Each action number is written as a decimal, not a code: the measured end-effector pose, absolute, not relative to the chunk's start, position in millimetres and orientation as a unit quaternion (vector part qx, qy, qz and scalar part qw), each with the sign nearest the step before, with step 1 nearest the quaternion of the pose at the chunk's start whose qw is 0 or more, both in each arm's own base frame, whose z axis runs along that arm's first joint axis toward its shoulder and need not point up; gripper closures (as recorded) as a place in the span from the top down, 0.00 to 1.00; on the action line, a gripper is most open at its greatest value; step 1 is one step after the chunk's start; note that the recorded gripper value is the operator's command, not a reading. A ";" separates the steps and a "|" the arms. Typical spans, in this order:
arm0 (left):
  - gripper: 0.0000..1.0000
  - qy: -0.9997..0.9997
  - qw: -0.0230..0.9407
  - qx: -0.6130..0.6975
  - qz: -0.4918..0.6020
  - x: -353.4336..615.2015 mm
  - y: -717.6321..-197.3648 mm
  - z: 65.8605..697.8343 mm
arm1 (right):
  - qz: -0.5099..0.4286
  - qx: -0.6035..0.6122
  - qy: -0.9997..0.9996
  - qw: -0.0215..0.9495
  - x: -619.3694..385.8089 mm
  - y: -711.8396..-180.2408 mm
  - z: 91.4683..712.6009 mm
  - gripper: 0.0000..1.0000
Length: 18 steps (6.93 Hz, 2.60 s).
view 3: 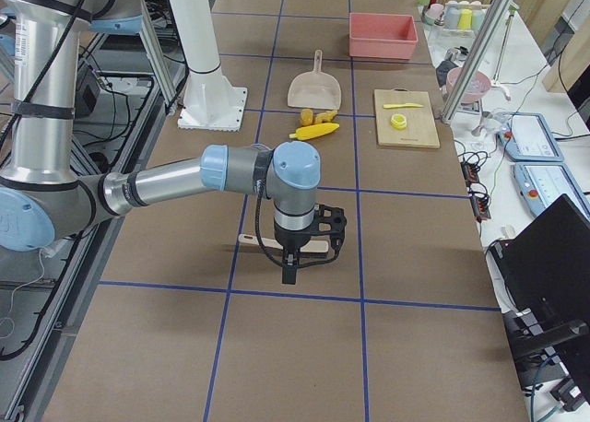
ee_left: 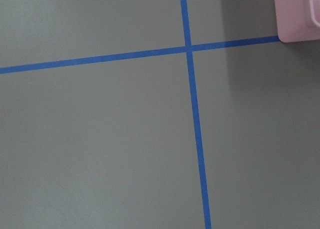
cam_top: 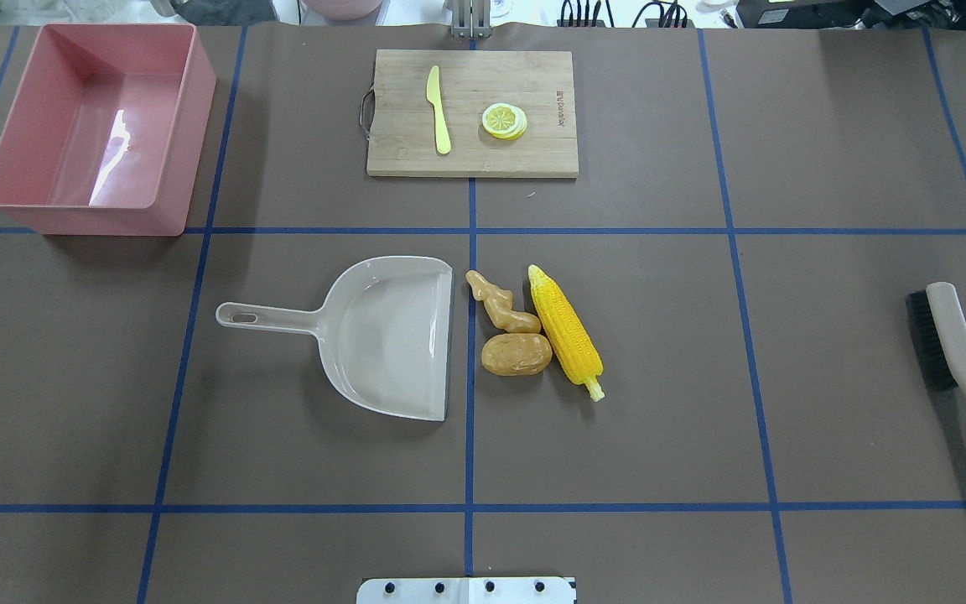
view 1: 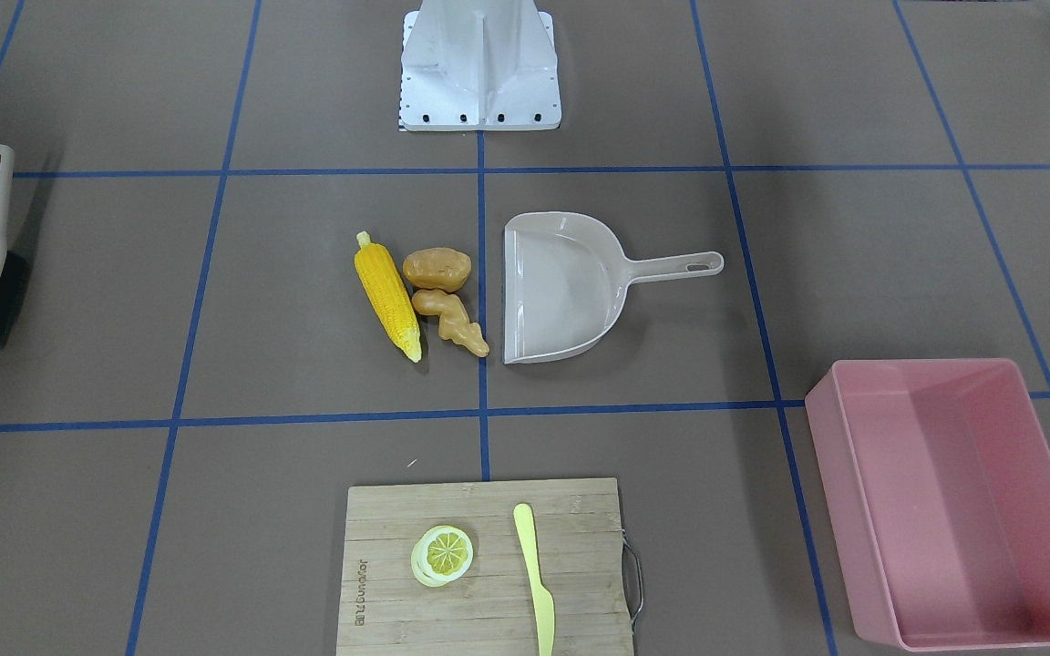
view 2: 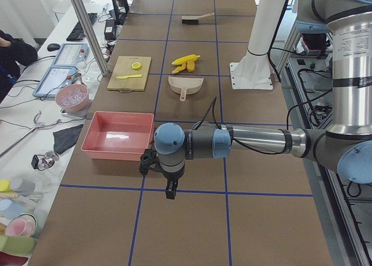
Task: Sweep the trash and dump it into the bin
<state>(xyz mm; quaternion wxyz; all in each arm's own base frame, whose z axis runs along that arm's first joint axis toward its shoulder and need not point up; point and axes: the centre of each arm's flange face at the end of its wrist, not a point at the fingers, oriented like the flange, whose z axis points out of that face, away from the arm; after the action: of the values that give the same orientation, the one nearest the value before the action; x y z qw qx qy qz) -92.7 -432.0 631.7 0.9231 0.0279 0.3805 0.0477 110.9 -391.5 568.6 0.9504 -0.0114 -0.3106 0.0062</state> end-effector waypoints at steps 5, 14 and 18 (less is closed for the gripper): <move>0.98 0.379 0.922 0.058 0.061 -91.5 -444.9 600.4 | 0.016 -0.001 -0.315 0.949 118.1 -385.5 557.6 1.00; 0.98 0.435 0.732 0.297 0.433 214.1 -529.0 314.5 | 0.044 -0.020 -0.329 0.943 126.7 -355.6 579.7 1.00; 0.98 0.451 0.631 0.366 0.515 310.7 -491.5 230.3 | 0.050 -0.028 -0.348 0.936 123.8 -338.5 586.2 1.00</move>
<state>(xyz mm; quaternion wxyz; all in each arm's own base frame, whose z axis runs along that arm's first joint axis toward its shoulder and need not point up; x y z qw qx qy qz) 310.7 -491.5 230.3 0.6308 0.3655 0.4506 0.5152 123.8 -338.5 586.2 0.9359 -0.0278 -0.3478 0.0495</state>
